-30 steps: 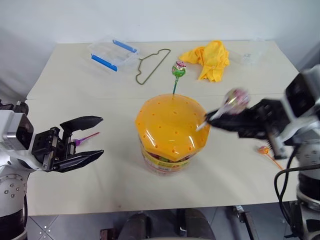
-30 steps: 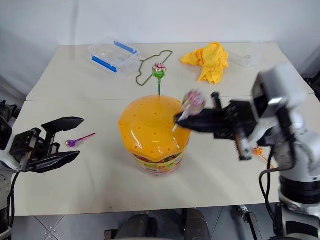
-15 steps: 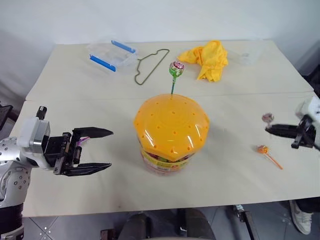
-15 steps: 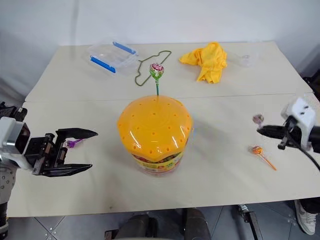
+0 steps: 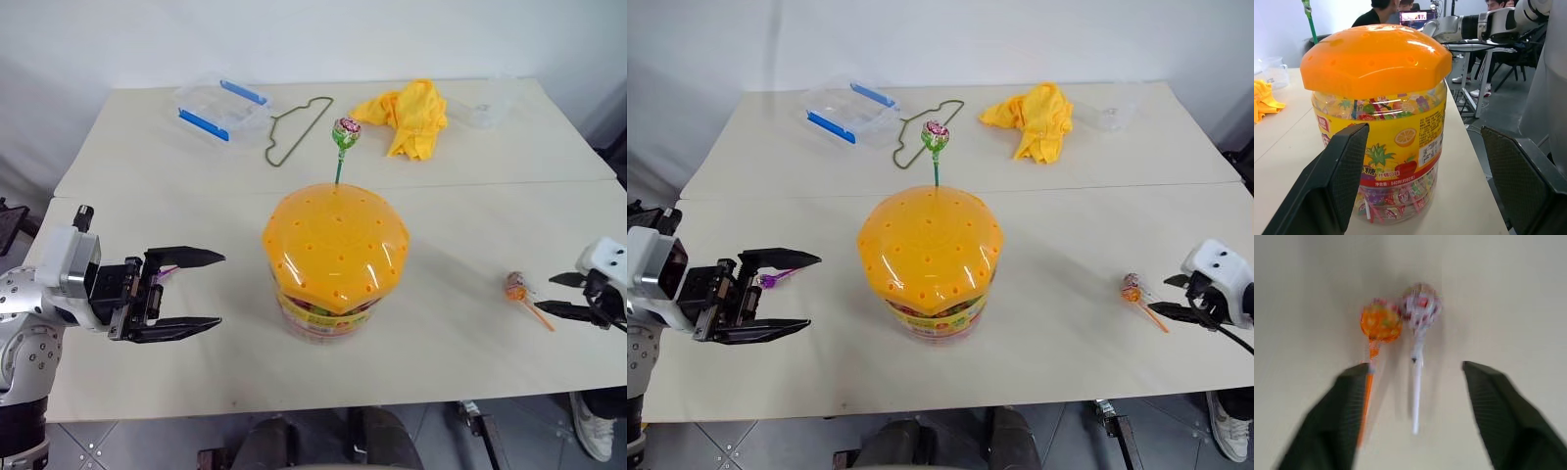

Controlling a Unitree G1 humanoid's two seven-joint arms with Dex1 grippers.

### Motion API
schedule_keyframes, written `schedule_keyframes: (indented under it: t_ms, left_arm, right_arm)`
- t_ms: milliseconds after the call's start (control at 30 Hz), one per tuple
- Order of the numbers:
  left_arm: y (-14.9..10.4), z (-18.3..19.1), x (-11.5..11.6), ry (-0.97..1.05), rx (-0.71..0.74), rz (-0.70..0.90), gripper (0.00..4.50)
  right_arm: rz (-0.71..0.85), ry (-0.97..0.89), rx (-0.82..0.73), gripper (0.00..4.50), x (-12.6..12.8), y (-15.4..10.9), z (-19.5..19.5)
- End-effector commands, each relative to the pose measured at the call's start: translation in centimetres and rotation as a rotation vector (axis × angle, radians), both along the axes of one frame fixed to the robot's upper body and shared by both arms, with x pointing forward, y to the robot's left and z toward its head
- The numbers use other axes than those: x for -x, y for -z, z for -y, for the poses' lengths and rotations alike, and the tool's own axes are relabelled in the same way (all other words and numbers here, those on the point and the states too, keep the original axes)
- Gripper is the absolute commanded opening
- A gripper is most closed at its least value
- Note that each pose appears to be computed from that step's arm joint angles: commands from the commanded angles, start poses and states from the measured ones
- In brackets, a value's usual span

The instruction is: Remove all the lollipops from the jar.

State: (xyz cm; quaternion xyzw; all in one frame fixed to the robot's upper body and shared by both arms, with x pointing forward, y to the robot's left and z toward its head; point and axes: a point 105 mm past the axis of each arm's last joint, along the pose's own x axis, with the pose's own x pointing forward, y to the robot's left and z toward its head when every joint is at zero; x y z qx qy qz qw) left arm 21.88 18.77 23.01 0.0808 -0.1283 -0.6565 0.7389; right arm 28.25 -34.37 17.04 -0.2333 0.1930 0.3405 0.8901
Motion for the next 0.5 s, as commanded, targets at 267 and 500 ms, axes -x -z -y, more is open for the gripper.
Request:
schedule_keyframes:
  t_ms: [267,500]
  left_arm:
    - [-2.6,-2.5,0.3,-0.123,0.264,-0.034,3.88]
    - [-3.4,-3.1,0.9,-0.150,0.361,-0.046,3.88]
  right_arm:
    - [0.329,-0.496,-0.467,4.19,-0.4,-11.7,-12.9]
    - [0.236,-0.619,-0.606,4.19,-1.6,-14.0,-21.3]
